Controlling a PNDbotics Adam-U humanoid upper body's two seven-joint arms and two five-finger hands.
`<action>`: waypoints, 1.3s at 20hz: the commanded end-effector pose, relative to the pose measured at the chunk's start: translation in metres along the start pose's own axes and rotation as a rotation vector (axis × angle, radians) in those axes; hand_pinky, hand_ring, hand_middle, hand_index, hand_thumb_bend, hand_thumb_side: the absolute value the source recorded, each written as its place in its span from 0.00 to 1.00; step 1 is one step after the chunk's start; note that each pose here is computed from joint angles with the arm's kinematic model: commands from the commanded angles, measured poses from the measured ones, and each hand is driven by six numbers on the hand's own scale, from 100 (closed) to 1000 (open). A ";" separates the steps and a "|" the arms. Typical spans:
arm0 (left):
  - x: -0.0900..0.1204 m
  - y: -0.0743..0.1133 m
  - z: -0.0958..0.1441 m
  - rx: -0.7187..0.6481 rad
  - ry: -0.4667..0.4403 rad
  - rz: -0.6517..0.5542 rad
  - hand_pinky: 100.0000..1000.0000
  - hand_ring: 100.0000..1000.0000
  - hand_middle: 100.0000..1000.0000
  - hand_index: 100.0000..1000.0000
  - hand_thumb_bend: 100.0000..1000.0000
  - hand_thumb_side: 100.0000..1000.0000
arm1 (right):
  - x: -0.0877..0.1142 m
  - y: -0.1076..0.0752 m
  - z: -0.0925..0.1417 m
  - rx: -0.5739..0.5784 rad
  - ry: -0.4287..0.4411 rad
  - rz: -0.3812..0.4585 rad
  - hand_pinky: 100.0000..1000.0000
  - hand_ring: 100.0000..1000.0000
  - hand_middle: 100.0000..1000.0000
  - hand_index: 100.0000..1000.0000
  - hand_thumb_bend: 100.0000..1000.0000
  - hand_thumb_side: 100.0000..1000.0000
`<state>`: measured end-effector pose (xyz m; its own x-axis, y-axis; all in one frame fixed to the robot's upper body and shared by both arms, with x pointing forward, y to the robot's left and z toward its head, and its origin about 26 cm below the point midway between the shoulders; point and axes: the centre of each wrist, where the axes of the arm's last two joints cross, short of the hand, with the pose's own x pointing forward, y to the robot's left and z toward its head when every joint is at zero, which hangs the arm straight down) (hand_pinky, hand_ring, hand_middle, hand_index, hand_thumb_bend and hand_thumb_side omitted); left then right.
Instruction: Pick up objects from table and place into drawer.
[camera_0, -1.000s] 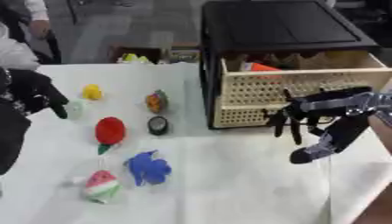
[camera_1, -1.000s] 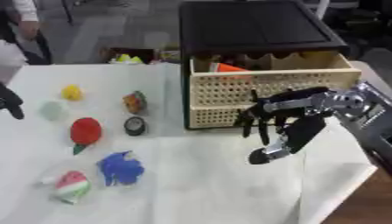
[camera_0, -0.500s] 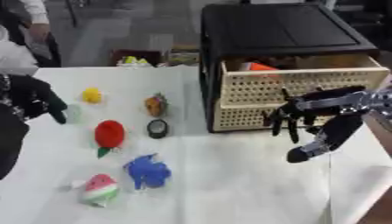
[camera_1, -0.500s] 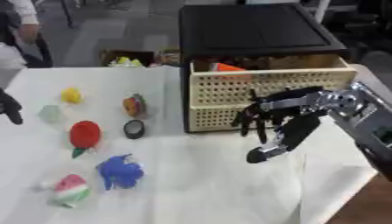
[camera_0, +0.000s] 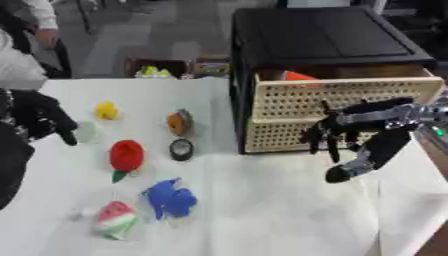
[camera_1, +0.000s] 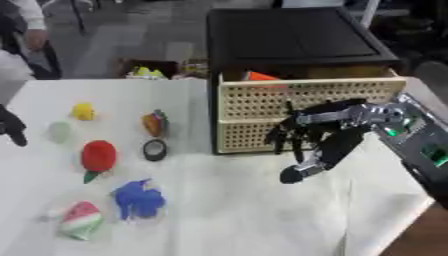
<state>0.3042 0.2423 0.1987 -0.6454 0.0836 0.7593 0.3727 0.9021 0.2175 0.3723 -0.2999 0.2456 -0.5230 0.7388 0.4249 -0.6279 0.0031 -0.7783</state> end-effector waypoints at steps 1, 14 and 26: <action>0.006 0.002 -0.003 -0.008 -0.021 -0.019 0.37 0.48 0.44 0.59 0.00 0.85 | 0.002 -0.011 0.012 -0.030 0.019 0.021 0.07 0.52 0.70 0.91 0.52 0.53; 0.005 0.002 -0.002 -0.014 -0.018 -0.017 0.37 0.48 0.44 0.59 0.00 0.86 | 0.000 -0.019 0.008 -0.051 0.018 0.022 0.06 0.52 0.69 0.90 0.57 0.50; 0.005 0.002 -0.002 -0.019 -0.019 -0.013 0.37 0.48 0.44 0.59 0.00 0.86 | -0.007 -0.025 0.001 -0.055 0.031 0.005 0.06 0.51 0.68 0.90 0.57 0.47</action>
<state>0.3041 0.2423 0.1981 -0.6445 0.0834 0.7601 0.3835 0.8953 0.2269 0.3906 -0.3029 0.2511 -0.5003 0.7503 0.4321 -0.6179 0.0402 -0.7852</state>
